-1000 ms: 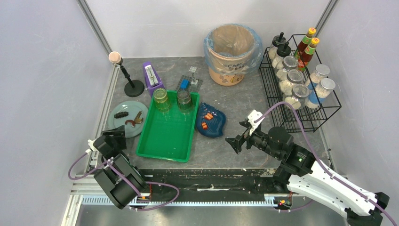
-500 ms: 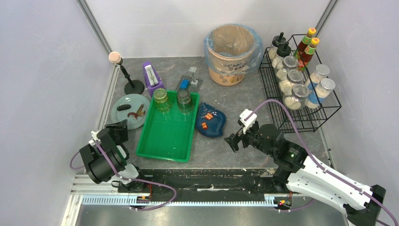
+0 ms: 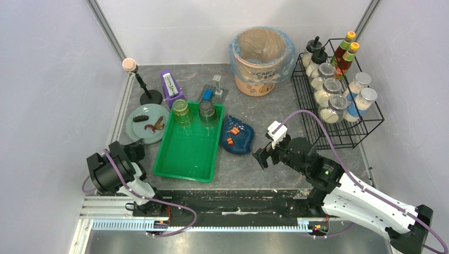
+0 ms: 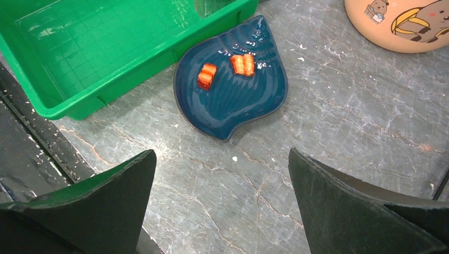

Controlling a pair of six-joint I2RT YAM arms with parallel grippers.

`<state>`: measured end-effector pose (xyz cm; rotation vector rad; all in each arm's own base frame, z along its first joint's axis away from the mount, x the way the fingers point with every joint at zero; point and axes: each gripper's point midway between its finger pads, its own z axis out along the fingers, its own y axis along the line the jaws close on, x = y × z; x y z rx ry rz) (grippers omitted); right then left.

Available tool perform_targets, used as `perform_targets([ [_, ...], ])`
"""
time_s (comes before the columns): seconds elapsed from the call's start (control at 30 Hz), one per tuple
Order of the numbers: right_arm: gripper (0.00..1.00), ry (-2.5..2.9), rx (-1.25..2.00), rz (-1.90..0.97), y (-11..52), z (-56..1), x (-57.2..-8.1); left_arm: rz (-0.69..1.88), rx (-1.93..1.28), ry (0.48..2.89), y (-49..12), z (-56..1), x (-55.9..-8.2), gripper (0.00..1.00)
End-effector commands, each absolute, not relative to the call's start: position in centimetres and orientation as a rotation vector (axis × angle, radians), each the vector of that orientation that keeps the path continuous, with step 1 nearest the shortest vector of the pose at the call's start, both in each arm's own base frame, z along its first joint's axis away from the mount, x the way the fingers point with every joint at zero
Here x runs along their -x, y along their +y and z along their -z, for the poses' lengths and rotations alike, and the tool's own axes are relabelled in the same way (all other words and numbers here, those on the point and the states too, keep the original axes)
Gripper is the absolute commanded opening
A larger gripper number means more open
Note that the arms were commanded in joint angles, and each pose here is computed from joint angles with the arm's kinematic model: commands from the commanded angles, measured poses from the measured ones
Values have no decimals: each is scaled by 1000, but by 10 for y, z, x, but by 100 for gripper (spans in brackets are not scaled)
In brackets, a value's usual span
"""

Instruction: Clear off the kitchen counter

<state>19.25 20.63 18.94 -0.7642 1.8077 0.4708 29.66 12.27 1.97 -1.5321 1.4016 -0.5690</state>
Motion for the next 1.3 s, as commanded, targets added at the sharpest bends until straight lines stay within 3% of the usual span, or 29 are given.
perform_targets([
  [0.0,98,1769,738,-442,205,-209,-200,593,1528,1298,127,-29,-299,7],
  [0.07,98,1777,737,-432,204,-207,-201,627,1536,1241,127,-34,-299,2],
  [0.63,98,1790,753,-430,207,-203,-201,790,1369,954,136,-118,-307,2],
  [1.27,98,1781,768,-457,211,-205,-198,808,1270,866,137,-187,-298,2],
])
